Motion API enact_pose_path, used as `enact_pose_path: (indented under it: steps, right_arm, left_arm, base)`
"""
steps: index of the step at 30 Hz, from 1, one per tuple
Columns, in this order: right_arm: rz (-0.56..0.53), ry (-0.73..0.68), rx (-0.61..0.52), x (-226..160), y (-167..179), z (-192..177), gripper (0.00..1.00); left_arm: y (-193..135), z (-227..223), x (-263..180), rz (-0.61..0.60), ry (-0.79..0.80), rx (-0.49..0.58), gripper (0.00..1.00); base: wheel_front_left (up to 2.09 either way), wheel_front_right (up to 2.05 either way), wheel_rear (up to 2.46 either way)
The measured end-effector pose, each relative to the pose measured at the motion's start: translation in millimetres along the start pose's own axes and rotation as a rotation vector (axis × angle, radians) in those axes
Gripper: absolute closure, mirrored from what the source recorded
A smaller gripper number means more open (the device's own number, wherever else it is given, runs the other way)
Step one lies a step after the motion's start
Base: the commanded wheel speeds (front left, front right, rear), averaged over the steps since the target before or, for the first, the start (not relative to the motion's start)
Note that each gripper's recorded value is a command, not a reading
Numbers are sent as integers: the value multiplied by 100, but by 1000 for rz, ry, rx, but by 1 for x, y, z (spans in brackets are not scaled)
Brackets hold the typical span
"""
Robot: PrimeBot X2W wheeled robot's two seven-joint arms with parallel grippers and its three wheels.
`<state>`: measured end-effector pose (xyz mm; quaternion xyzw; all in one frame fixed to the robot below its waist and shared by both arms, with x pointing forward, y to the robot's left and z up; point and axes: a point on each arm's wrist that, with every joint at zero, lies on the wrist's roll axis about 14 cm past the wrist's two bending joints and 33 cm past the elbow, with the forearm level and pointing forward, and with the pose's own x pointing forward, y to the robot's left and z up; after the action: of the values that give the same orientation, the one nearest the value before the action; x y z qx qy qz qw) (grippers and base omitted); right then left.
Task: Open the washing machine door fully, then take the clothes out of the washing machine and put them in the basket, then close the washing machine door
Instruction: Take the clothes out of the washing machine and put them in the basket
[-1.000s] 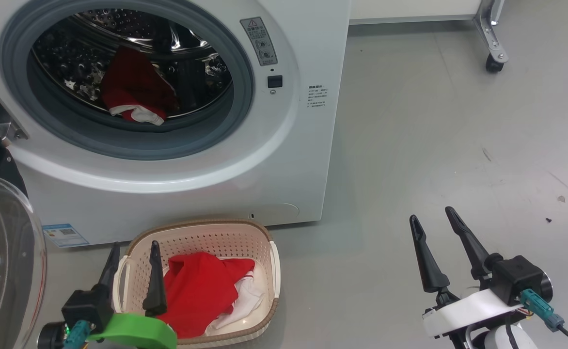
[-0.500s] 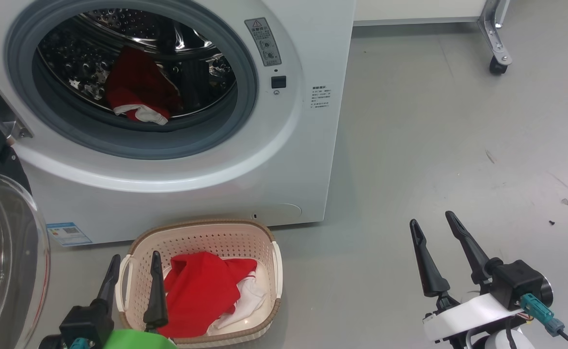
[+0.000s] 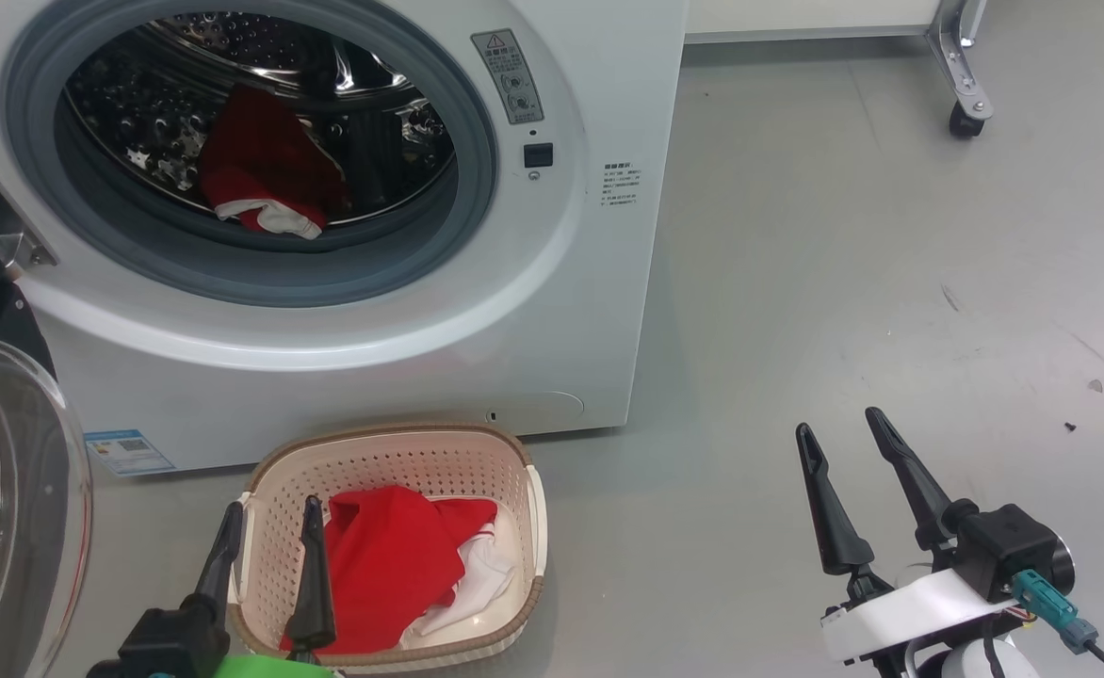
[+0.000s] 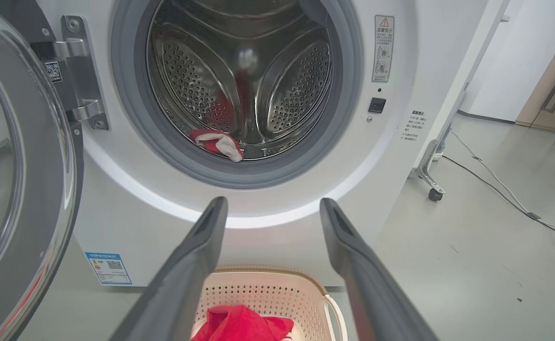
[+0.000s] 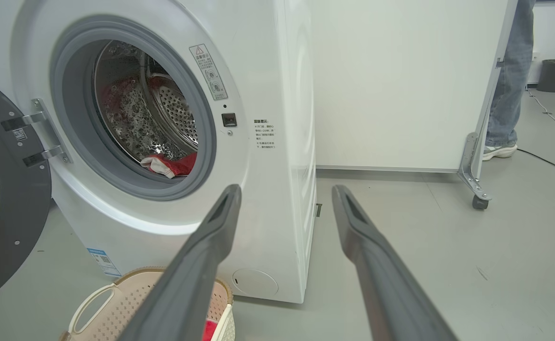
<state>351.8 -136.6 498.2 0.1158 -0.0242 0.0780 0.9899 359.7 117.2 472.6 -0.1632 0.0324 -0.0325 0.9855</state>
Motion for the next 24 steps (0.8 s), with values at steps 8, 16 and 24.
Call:
enact_pose_path:
  steps: [8, 16, 24]
  right_arm:
    - [4, 1, 2, 2, 1, -1, 0]
    - [13, 23, 12, 6, 4, -8, 0]
    - [12, 45, 18, 17, 2, -17, 0]
  left_arm:
    - [-1, -1, 1, 3, 3, -10, 0]
    - [-1, -15, 6, 3, 55, -22, 0]
    - [-10, -22, 41, -29, 80, -38, 0]
  base:
    - [0, 0, 0]
    - [0, 0, 0]
    - [0, 0, 0]
